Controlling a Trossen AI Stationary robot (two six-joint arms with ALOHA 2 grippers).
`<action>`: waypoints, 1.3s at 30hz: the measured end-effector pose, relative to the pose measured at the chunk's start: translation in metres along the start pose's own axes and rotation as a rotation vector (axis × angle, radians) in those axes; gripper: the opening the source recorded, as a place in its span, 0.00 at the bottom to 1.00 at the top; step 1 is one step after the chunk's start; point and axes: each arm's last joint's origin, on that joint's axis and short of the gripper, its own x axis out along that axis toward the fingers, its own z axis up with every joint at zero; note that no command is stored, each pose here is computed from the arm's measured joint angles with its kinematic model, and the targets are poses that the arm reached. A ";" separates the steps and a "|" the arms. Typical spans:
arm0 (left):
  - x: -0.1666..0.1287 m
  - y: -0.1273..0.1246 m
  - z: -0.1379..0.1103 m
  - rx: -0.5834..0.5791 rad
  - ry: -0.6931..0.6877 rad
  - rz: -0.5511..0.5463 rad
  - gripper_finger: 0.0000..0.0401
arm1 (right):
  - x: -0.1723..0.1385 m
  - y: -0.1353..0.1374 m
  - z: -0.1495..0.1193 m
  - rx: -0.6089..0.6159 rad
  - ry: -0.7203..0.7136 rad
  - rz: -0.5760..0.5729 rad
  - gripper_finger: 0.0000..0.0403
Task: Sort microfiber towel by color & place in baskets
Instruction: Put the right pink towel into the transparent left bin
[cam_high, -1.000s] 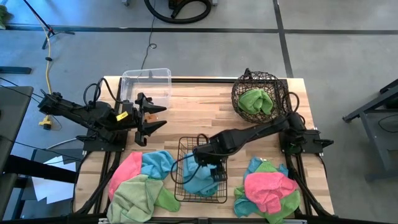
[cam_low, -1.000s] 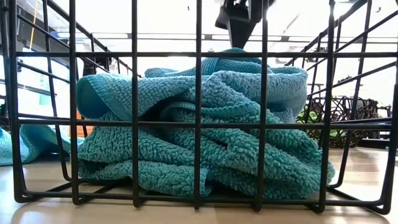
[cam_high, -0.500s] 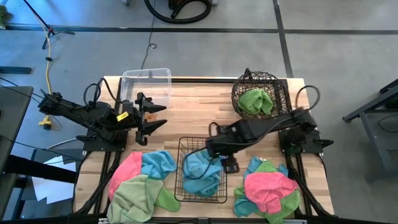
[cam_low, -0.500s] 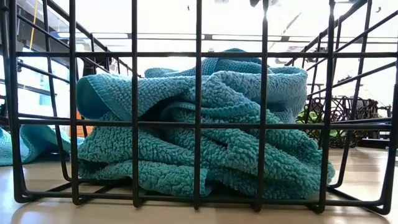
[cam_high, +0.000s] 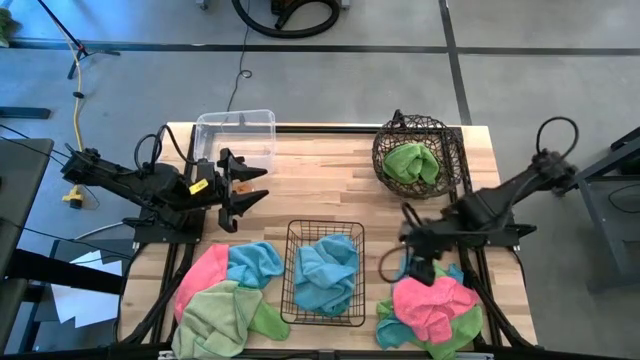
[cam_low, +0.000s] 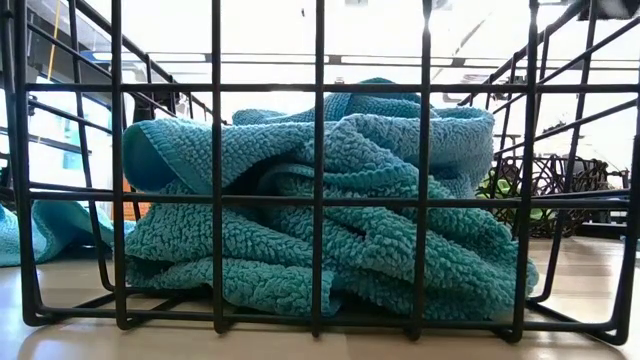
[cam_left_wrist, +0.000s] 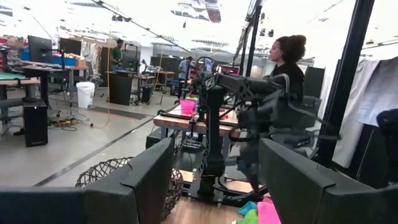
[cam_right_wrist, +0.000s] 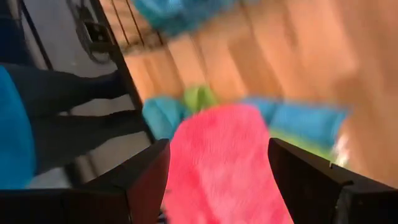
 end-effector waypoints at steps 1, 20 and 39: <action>0.000 0.000 0.000 0.000 0.000 0.000 0.56 | 0.003 -0.002 -0.008 0.042 0.024 0.006 0.66; 0.000 0.002 -0.005 -0.014 0.048 0.038 0.56 | 0.086 0.017 -0.054 -0.067 0.232 -0.064 0.66; 0.000 0.002 -0.009 -0.002 0.082 0.040 0.56 | 0.124 0.011 -0.056 -0.209 0.329 -0.224 0.55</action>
